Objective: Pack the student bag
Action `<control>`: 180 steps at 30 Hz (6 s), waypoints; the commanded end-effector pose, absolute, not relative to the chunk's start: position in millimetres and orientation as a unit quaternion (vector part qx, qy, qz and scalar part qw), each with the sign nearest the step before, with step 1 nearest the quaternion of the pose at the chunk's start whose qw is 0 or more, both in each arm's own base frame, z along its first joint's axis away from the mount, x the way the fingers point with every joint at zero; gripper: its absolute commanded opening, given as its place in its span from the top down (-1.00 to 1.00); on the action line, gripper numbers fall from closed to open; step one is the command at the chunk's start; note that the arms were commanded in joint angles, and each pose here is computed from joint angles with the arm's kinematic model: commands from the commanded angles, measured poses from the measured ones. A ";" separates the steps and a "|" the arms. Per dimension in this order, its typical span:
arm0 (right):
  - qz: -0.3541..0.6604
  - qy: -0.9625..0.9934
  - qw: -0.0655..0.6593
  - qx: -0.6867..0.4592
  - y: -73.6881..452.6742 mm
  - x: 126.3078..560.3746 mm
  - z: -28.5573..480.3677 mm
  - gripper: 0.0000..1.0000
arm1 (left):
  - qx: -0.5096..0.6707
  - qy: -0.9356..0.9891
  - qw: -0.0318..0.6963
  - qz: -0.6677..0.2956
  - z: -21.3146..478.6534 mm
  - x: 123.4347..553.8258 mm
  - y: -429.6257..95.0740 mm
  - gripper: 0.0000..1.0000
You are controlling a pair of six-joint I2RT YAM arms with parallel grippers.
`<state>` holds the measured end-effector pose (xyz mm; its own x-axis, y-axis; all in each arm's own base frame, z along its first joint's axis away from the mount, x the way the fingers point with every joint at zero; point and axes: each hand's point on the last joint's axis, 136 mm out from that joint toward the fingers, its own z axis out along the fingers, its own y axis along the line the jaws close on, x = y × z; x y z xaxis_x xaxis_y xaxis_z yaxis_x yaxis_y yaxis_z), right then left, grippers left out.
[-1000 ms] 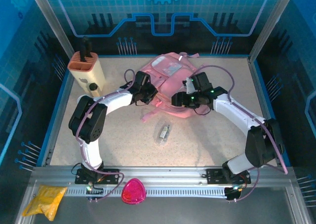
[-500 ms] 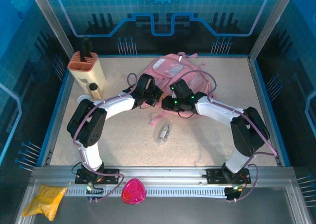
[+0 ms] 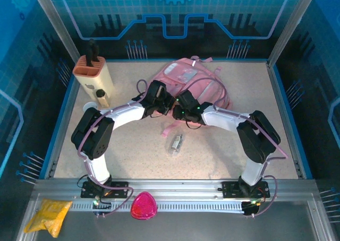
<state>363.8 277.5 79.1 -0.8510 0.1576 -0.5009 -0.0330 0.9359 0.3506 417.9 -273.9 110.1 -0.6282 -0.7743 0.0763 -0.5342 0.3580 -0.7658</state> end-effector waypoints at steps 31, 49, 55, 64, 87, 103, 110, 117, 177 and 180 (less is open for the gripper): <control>0.082 0.960 0.265 -0.042 218.5 323.4 69.3 1.00 | -0.384 0.808 0.172 -0.414 123.5 443.9 -236.9 1.00; 0.092 0.969 0.219 -0.069 179.9 296.0 65.6 1.00 | -0.375 0.824 0.183 -0.383 114.6 473.1 -190.2 1.00; 0.092 0.965 0.234 -0.079 190.0 314.7 68.5 0.83 | -0.362 0.833 0.183 -0.376 115.8 466.4 -194.8 1.00; 0.075 0.968 0.226 -0.083 194.1 327.4 56.8 0.60 | -0.355 0.835 0.185 -0.378 120.7 465.7 -203.7 1.00; 0.067 0.948 0.243 -0.194 239.1 288.6 101.1 1.00 | -0.277 0.858 0.218 -0.374 151.6 526.8 -205.4 1.00; 0.167 0.940 0.254 -0.158 282.8 305.8 104.6 1.00 | -0.318 0.836 0.173 -0.412 133.4 414.6 -222.1 -0.10; 0.161 0.941 0.254 -0.156 281.3 303.9 103.4 1.00 | -0.350 0.839 0.148 -0.390 103.0 384.3 -253.4 -0.04; 0.158 0.941 0.256 -0.157 283.7 307.7 100.8 1.00 | -0.374 0.832 0.140 -0.386 88.4 392.3 -267.7 0.22; 0.171 0.938 0.255 -0.159 268.3 320.9 96.3 1.00 | -0.446 0.831 0.149 -0.296 101.4 370.3 -241.5 0.05; 0.168 0.941 0.247 -0.162 270.0 323.3 93.2 1.00 | -0.454 0.831 0.150 -0.283 92.3 372.3 -238.2 0.36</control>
